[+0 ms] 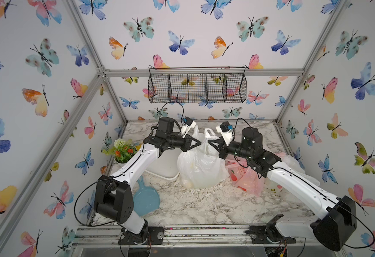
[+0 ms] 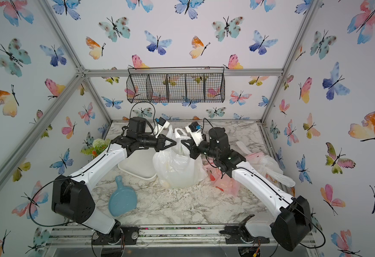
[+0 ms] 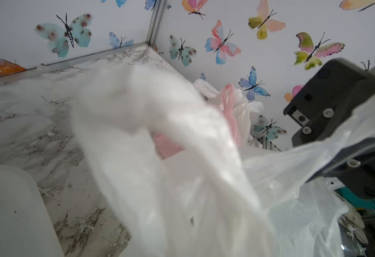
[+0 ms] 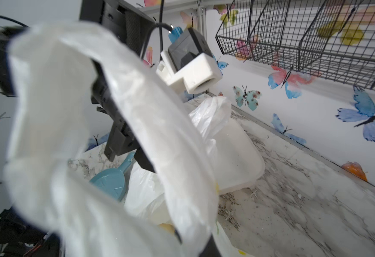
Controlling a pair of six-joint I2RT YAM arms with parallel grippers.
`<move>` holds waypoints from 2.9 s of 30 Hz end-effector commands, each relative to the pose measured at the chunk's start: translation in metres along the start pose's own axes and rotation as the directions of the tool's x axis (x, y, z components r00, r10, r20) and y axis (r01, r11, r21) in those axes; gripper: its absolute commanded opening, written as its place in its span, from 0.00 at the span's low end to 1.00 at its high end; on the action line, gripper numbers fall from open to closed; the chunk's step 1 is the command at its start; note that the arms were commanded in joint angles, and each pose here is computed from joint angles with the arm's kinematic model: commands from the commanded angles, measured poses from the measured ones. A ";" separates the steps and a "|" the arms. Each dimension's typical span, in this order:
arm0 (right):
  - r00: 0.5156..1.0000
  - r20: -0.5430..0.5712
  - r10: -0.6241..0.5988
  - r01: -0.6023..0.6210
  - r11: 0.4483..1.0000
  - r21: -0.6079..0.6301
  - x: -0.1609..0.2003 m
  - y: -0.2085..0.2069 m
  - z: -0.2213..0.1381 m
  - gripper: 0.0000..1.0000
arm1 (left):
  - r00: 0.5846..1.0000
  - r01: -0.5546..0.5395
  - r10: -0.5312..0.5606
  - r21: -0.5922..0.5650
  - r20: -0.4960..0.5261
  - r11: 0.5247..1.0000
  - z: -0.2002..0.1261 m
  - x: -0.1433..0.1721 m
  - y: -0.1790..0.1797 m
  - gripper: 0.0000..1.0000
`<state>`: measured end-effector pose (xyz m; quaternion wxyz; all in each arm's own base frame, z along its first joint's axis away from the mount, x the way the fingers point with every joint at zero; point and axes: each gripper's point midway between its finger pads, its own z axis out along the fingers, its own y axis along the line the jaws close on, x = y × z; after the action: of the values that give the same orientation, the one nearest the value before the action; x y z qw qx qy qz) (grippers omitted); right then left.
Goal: Place the pears into plastic bags & tie knots
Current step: Tie the plastic bag at the center of the board.
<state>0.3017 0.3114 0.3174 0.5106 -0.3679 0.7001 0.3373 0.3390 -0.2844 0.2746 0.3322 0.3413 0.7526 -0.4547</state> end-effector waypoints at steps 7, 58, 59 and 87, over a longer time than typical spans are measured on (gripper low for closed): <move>0.941 -0.312 -0.130 0.171 0.979 0.108 0.038 -0.009 0.035 0.03 | 0.990 -0.125 0.132 0.115 -0.050 0.985 -0.010 0.003 -0.033 0.12; 0.950 -0.295 -0.100 0.100 0.995 -0.016 0.009 0.026 0.018 0.69 | 0.969 -0.234 0.218 0.156 0.117 0.960 -0.032 -0.020 -0.036 0.03; 0.962 -0.269 -0.057 0.049 0.998 -0.039 0.000 0.026 0.012 0.71 | 0.969 -0.235 0.218 0.149 0.119 0.961 -0.032 -0.020 -0.035 0.03; 0.868 -0.286 0.405 -0.444 0.892 -0.086 -0.053 0.009 0.045 0.05 | 0.970 -0.229 0.224 0.050 0.090 0.972 -0.024 -0.016 -0.021 0.15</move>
<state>0.3292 0.3685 0.3405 0.2725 -0.2750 0.8112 0.4382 0.3297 -0.2744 0.3061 0.4025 0.4176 0.6770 -0.4531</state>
